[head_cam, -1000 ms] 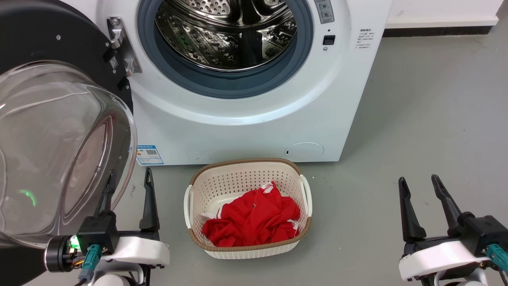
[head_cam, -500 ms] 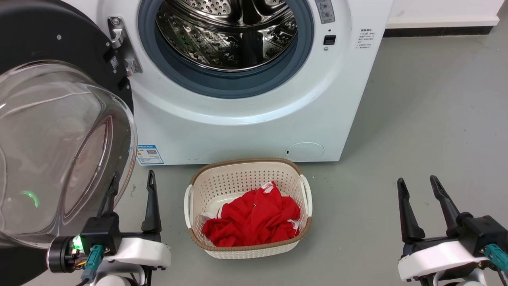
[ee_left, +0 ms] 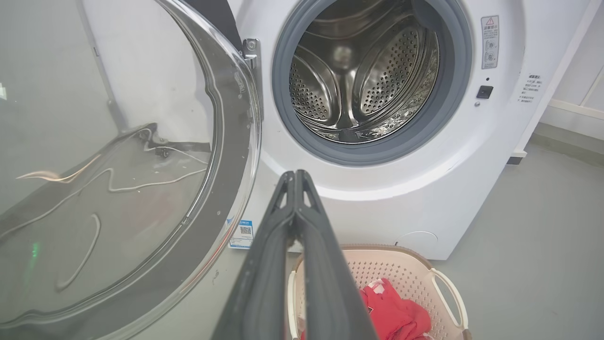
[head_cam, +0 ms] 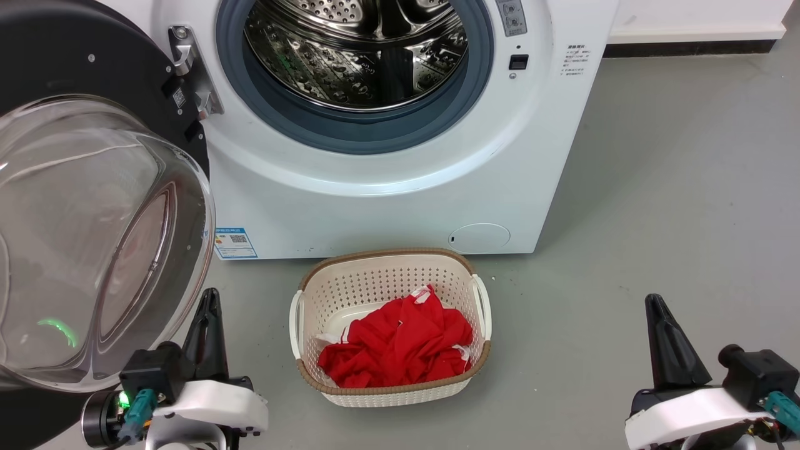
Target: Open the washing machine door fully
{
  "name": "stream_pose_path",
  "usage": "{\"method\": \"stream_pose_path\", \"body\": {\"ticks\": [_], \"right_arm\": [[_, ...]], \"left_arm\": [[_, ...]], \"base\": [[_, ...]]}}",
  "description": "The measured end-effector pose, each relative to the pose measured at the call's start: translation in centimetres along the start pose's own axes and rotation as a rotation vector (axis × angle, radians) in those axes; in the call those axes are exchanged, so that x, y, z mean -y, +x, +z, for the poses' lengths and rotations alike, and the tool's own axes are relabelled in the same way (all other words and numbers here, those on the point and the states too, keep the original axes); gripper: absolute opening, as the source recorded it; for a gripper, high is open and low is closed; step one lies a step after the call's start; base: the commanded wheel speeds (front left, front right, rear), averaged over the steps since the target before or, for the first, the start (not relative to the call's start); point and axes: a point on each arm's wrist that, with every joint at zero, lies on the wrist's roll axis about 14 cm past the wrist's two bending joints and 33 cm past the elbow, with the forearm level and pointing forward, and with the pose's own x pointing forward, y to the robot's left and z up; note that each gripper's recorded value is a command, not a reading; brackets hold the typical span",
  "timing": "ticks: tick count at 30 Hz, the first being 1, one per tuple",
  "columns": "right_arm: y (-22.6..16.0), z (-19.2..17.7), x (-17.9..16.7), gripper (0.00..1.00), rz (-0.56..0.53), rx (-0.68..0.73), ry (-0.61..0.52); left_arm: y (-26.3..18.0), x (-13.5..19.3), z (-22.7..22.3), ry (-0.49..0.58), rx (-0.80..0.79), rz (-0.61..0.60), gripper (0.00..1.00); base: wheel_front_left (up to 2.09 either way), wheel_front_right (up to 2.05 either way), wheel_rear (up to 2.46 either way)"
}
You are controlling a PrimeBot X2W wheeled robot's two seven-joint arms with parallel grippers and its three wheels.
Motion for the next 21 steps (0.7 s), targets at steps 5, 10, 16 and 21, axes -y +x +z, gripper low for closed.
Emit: {"method": "stream_pose_path", "body": {"ticks": [5, 10, 16, 21], "right_arm": [[0.0, -0.2, 0.3, 0.00, -0.019, -0.008, 0.106], [0.0, -0.6, 0.6, 0.00, -0.037, -0.018, 0.202], [0.0, -0.7, 0.9, 0.00, -0.053, -0.024, 0.310], [0.4, -0.5, 1.0, 0.00, -0.060, -0.016, 0.395]], "left_arm": [[-0.1, -0.5, -0.6, -0.103, -0.035, 0.025, 0.00], [-0.2, -0.8, -0.9, -0.203, -0.058, 0.042, 0.00], [-0.3, -0.9, -1.3, -0.317, -0.081, 0.058, 0.00], [-0.3, -1.0, -1.6, -0.408, -0.100, 0.070, 0.00]], "base": [[0.00, 0.00, 0.00], [0.00, 0.00, 0.00], [0.00, 0.00, 0.00], [0.00, 0.00, 0.00]]}}
